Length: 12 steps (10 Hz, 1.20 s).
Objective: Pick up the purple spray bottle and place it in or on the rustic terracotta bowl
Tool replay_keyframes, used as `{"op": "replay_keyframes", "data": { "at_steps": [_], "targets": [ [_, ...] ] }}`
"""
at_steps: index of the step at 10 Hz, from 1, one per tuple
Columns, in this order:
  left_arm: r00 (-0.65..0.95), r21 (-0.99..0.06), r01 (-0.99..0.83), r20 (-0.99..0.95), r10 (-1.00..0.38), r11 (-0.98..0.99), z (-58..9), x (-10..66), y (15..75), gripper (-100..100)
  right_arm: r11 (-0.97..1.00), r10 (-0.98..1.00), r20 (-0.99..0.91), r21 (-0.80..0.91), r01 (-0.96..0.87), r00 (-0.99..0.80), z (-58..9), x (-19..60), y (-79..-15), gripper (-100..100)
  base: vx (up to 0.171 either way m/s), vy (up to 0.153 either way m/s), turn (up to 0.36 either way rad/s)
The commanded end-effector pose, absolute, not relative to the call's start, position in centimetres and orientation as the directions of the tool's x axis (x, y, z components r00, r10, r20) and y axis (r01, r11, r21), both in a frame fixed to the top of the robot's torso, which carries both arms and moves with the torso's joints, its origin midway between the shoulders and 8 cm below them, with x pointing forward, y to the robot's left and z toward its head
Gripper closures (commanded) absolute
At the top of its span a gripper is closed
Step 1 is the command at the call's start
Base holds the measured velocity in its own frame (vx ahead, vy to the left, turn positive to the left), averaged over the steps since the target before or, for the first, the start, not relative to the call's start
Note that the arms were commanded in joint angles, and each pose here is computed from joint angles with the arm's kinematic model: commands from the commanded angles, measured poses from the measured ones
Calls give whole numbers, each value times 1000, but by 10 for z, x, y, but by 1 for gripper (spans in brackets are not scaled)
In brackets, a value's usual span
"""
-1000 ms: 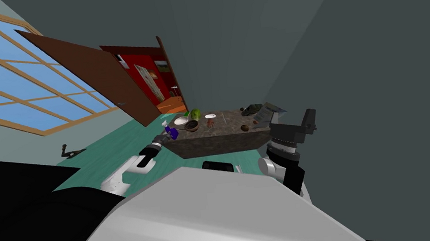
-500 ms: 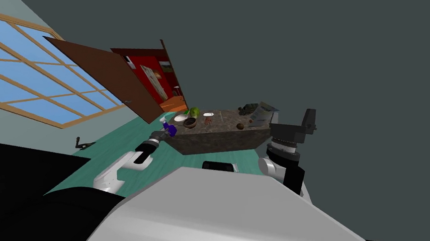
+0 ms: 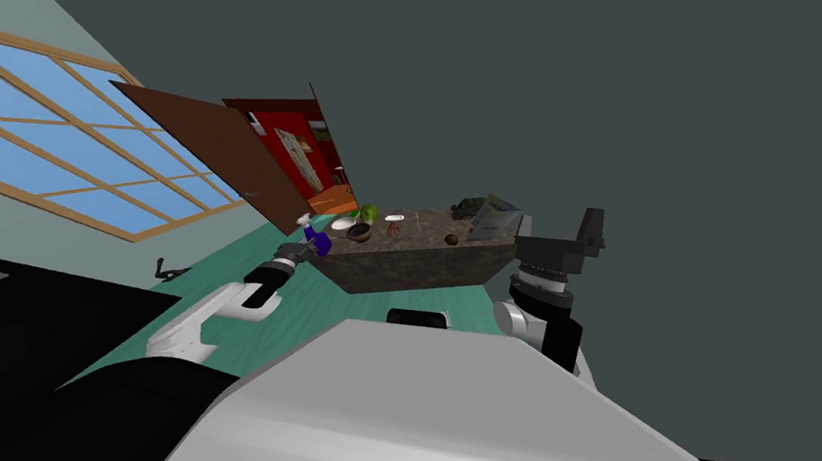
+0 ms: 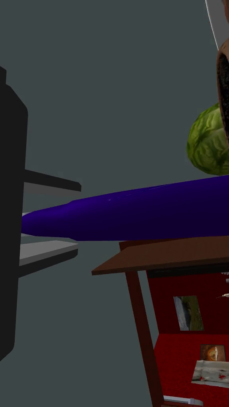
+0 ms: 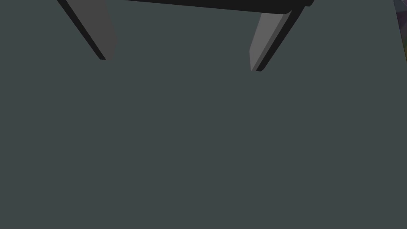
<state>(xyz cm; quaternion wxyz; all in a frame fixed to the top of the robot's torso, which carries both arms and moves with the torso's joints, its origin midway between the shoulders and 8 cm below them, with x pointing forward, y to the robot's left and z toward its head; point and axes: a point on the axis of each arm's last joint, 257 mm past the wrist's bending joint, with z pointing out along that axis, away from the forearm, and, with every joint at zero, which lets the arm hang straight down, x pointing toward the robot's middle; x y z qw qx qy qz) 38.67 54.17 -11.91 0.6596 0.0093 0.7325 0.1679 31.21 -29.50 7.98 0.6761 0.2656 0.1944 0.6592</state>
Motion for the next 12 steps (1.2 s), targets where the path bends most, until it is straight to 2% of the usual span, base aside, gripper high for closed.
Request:
{"op": "replay_keyframes", "data": {
  "at_steps": [1,4,11,12],
  "targets": [
    [-130,239,-225,-968,214,945,-108,383,545,100,-10,995,87,615,-788,55,80,312,-295,0,83,-89,-211],
    [-134,176,-253,-980,146,951,-102,376,550,100,-10,995,87,616,-788,55,80,312,-295,0,135,-16,-160],
    [-144,-16,-323,-987,-66,946,-99,357,558,100,-10,995,87,616,-788,56,80,312,-295,0,134,45,-174],
    [-145,3,-316,-988,-44,949,-99,358,557,100,-10,995,87,616,-788,56,80,312,-295,0,63,34,-45]
  ]
}}
